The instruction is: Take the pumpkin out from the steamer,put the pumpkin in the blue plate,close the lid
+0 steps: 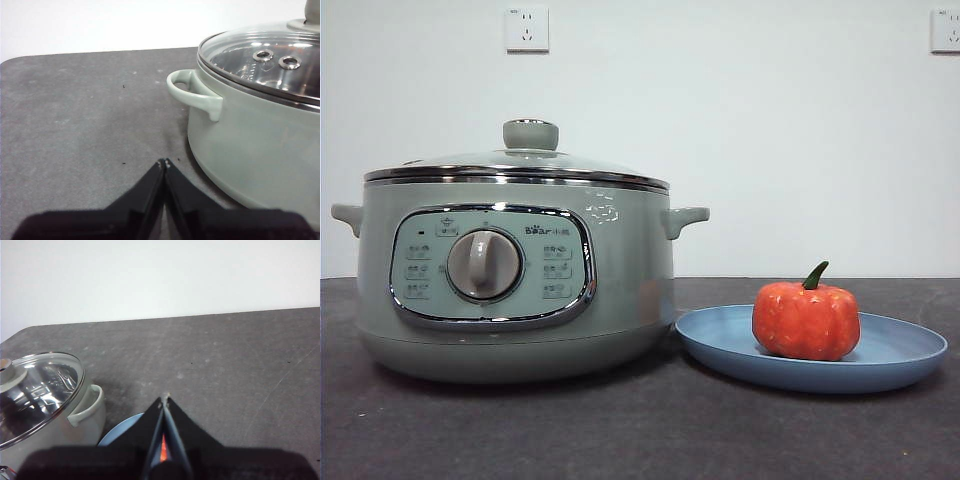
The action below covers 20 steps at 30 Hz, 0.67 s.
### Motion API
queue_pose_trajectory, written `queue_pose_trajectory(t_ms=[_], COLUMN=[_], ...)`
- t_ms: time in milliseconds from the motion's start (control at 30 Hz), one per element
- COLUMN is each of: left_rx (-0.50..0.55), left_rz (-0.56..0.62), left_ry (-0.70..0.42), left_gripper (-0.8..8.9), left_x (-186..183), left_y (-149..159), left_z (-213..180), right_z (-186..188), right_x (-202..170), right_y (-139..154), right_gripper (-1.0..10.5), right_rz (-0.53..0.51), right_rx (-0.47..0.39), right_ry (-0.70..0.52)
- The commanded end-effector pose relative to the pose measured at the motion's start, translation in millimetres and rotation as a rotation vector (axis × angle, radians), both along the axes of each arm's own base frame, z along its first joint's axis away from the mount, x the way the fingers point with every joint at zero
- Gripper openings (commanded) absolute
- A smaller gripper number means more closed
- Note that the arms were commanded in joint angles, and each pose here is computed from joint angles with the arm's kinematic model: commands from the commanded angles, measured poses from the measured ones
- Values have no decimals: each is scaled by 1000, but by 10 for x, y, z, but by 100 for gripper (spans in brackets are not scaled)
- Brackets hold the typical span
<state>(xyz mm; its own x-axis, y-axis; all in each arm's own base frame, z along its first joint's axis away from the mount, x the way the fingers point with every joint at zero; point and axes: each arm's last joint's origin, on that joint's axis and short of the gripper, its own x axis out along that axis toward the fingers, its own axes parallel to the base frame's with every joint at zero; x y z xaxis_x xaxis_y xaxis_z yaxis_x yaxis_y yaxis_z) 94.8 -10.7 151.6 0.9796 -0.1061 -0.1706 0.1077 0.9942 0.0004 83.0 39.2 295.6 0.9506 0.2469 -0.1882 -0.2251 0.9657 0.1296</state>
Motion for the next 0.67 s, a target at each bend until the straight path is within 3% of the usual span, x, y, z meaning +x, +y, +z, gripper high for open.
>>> queue_pose_trajectory(t_ms=[33,467,667], left_rx=[-6,-6,-6], left_rz=[-3,-3,-3], left_ry=[11,11,11], left_gripper=[-4,-4,-4], left_x=[6,6,6], left_y=[0,0,0], left_z=[-48,-48,-48], right_z=[-14,-14,-53], right_x=[4,4,-4], right_y=[3,3,-2], right_gripper=[2,2,2], right_rz=[-3,-3,2], right_rx=[6,6,-40], right_ry=[3,3,33])
